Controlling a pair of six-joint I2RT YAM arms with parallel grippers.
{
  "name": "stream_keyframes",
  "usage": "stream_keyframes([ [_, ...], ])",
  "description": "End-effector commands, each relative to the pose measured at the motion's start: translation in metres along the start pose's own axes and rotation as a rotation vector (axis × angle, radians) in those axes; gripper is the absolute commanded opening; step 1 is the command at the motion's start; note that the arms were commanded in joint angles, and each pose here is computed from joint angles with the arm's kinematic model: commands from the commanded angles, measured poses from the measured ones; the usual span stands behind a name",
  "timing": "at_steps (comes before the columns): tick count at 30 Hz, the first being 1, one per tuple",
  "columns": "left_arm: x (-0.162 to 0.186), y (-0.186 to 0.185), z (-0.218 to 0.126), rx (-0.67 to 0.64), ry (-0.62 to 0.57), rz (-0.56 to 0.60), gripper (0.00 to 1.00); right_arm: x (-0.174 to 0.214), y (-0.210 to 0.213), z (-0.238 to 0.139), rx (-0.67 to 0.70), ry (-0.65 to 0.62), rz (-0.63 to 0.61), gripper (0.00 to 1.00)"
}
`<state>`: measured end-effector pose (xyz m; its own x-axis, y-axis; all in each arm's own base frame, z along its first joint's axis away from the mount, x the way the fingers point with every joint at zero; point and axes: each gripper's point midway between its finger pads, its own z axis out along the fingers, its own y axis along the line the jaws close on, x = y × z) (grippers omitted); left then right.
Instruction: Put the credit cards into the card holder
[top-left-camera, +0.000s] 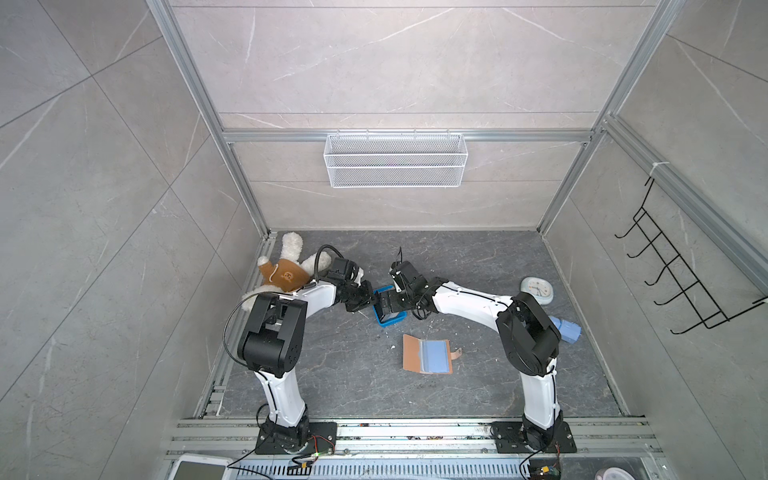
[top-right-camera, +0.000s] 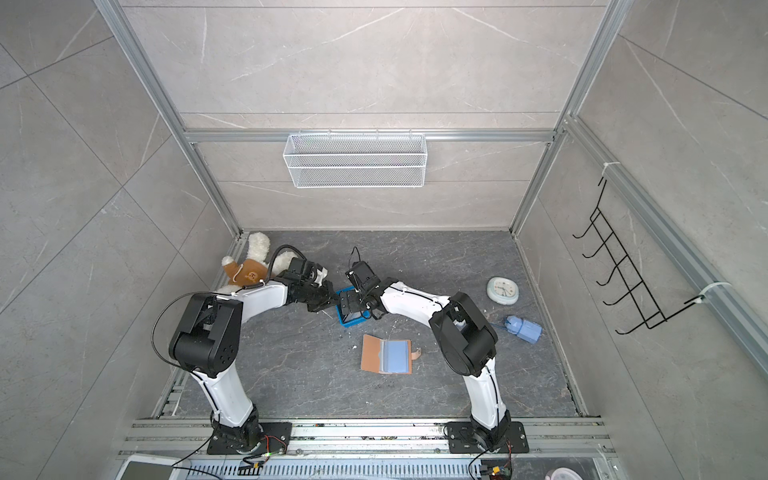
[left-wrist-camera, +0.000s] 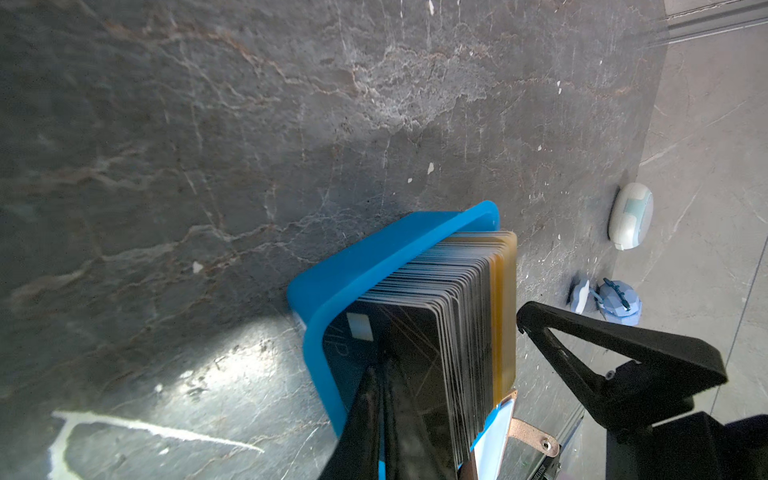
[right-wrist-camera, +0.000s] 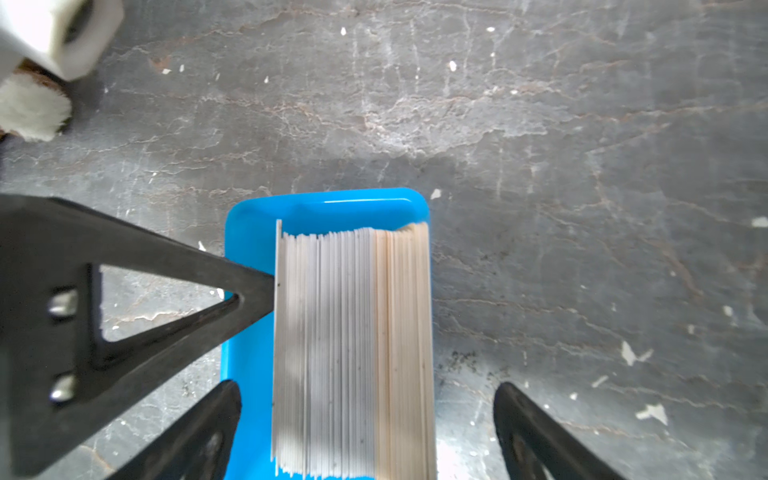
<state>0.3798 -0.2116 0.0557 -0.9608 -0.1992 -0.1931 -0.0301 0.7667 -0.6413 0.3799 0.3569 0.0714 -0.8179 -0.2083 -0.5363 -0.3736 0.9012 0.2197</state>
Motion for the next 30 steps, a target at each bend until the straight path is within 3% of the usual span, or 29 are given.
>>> stream_keyframes([
  [1,-0.003,-0.007,-0.007,-0.01,-0.013,0.023,0.07,0.003,0.001,0.01,-0.001,0.032,-0.013,0.97],
  [16,0.0,-0.005,-0.001,-0.021,0.002,0.023,0.03,0.014,-0.013,0.025,0.075,0.077,-0.013,0.98],
  [30,0.003,-0.001,-0.001,-0.042,0.007,0.025,0.01,-0.002,-0.023,-0.003,0.048,-0.004,0.053,0.96],
])
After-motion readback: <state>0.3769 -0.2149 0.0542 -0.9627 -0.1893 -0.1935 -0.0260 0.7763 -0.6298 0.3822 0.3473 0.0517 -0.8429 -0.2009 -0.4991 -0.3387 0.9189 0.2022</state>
